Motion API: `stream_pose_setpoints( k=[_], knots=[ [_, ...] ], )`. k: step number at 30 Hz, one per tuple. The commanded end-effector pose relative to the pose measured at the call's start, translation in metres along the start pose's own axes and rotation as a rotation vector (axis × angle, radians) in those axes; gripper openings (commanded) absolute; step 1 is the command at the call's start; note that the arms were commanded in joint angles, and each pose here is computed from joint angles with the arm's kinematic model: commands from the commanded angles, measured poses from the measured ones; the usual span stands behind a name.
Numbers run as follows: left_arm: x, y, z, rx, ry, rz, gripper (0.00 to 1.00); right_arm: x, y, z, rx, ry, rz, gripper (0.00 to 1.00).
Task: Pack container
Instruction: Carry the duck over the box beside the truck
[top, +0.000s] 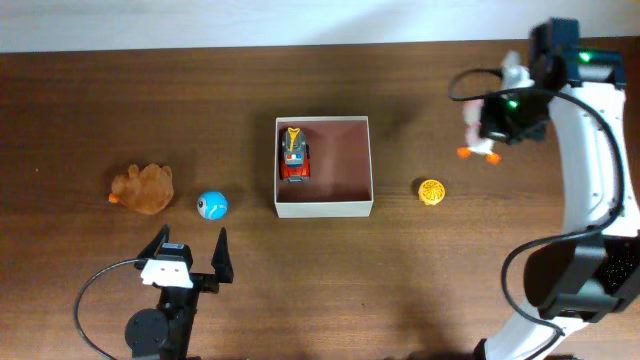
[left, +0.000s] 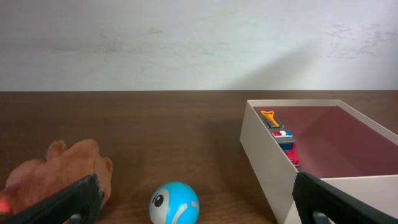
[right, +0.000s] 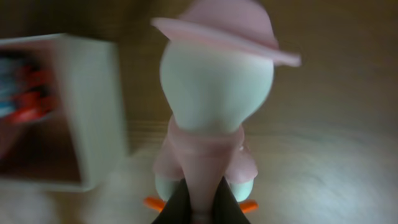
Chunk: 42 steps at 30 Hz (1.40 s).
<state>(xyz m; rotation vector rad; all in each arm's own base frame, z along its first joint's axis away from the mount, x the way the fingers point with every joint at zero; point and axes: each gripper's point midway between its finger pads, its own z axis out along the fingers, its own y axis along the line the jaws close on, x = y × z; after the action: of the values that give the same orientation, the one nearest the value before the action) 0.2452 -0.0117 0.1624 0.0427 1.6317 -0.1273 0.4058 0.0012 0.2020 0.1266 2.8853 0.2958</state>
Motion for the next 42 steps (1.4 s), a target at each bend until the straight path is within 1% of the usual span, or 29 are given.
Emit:
stream_pose_setpoints(
  k=[1, 7, 14, 24, 31, 32, 33, 34, 36, 38, 39, 42],
  knots=[
    [0.001, 0.003, 0.000, -0.014, -0.002, 0.016, 1.00, 0.001, 0.074, -0.017, -0.134, -0.045, -0.191, 0.08],
    [0.001, 0.003, 0.000, -0.014, -0.002, 0.016, 1.00, 0.013, 0.148, 0.005, -0.160, -0.046, -0.370, 0.11],
    [0.001, 0.003, 0.000, -0.014, -0.002, 0.016, 1.00, 0.019, 0.183, 0.044, -0.153, -0.006, -0.416, 0.11],
    [0.001, 0.003, 0.000, -0.014, -0.002, 0.016, 0.99, 0.028, 0.184, 0.106, -0.114, 0.114, -0.391, 0.11],
    [0.001, 0.003, 0.000, -0.014, -0.002, 0.016, 1.00, 0.025, 0.185, 0.122, -0.112, 0.119, -0.366, 0.11],
    [0.001, 0.003, 0.000, -0.014, -0.002, 0.016, 1.00, 0.024, 0.185, 0.123, -0.113, 0.116, -0.367, 0.13],
    [0.001, 0.003, 0.000, -0.014, -0.002, 0.016, 1.00, 0.023, 0.186, 0.125, -0.113, 0.114, -0.367, 0.25],
    [0.001, 0.003, 0.000, -0.014, -0.002, 0.016, 1.00, 0.023, 0.186, 0.125, -0.113, 0.115, -0.367, 0.33],
    [0.001, 0.003, 0.000, -0.014, -0.002, 0.016, 1.00, 0.024, 0.185, 0.126, -0.113, 0.116, -0.367, 0.41],
    [0.001, 0.003, 0.000, -0.014, -0.002, 0.016, 1.00, 0.024, 0.185, 0.126, -0.113, 0.116, -0.367, 0.47],
    [0.001, 0.003, 0.000, -0.014, -0.002, 0.016, 1.00, 0.024, 0.185, 0.126, -0.113, 0.116, -0.367, 0.49],
    [0.001, 0.003, 0.000, -0.014, -0.002, 0.016, 1.00, 0.024, 0.186, 0.126, -0.117, 0.118, -0.367, 0.49]
  ],
)
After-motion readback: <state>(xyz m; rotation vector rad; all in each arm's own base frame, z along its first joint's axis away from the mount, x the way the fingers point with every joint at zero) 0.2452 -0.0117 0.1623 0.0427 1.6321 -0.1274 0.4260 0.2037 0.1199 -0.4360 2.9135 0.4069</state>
